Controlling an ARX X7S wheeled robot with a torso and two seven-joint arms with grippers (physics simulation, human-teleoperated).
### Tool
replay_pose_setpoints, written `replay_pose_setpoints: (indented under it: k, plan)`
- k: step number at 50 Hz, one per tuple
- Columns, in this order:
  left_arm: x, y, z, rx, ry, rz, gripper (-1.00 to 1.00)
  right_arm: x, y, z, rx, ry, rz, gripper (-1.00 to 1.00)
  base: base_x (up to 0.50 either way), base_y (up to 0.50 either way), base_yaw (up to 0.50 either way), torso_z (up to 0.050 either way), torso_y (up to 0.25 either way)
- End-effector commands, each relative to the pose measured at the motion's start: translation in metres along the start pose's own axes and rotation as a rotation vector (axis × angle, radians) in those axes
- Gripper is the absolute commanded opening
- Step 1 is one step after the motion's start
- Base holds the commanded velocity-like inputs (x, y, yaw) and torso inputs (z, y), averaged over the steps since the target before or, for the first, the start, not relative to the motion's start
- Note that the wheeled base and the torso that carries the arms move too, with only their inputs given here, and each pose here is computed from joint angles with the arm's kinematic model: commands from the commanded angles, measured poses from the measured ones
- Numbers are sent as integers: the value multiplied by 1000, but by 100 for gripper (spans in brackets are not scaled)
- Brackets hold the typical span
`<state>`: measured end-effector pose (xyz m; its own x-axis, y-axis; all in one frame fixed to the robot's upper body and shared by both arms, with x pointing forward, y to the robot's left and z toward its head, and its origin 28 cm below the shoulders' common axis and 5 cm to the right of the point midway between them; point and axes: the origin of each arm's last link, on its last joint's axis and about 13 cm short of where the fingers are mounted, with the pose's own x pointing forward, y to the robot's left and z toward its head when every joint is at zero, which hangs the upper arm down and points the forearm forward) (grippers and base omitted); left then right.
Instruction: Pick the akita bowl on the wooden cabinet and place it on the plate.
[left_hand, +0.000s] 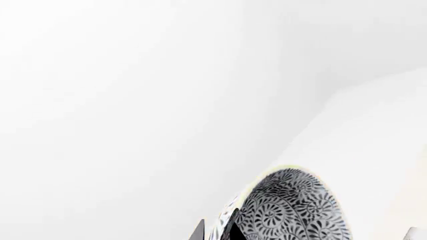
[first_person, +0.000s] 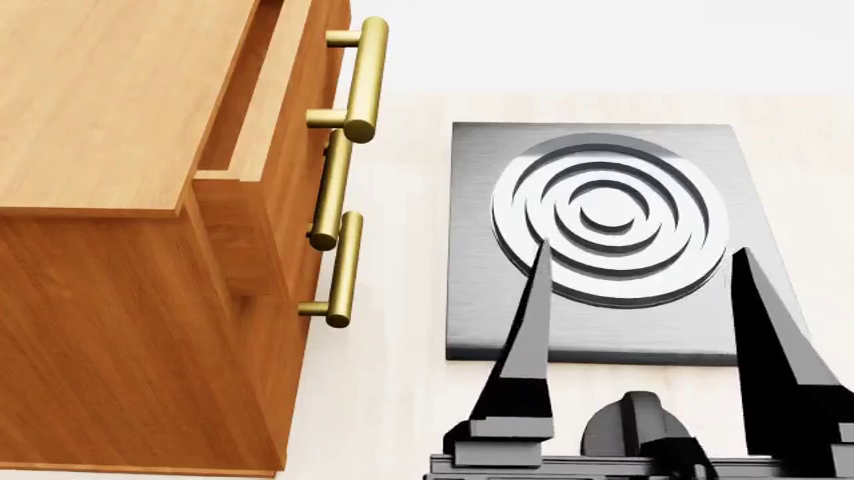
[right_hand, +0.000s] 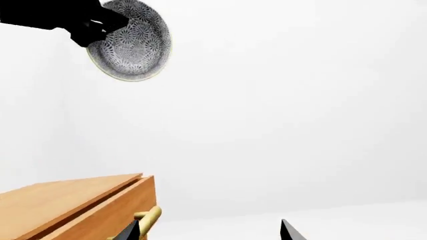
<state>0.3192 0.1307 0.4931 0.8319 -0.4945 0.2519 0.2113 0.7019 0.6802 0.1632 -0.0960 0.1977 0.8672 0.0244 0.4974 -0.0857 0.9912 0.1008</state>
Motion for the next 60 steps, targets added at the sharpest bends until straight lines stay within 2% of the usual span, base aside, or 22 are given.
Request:
replay_pose_setpoints:
  k: [1,6,20,26,35,54,60]
  plan:
    - [-13,-11,8,71,-106,-61,-100,-3,-3,13,47,-32,-3,100,0,0,0,0,0]
    - [-19,-20,10,94,-174,-117,-100,-4,-2,14,59,-34,3,100,0,0,0,0,0]
    - [-28,-43,4,132,-206,-190,-100,-7,4,23,85,-53,34,100,0,0,0,0,0]
    - [-34,-48,-3,125,-221,-238,-100,-7,4,21,82,-49,32,100,0,0,0,0,0]
    - [-38,-46,-12,101,-232,-286,-100,-7,4,21,80,-48,33,100,0,0,0,0,0]
    - [-35,-55,-26,113,-218,-299,-100,-7,4,21,82,-47,37,100,0,0,0,0,0]
    - [-41,-55,-31,123,-218,-374,-100,-7,4,20,84,-44,36,100,0,0,0,0,3]
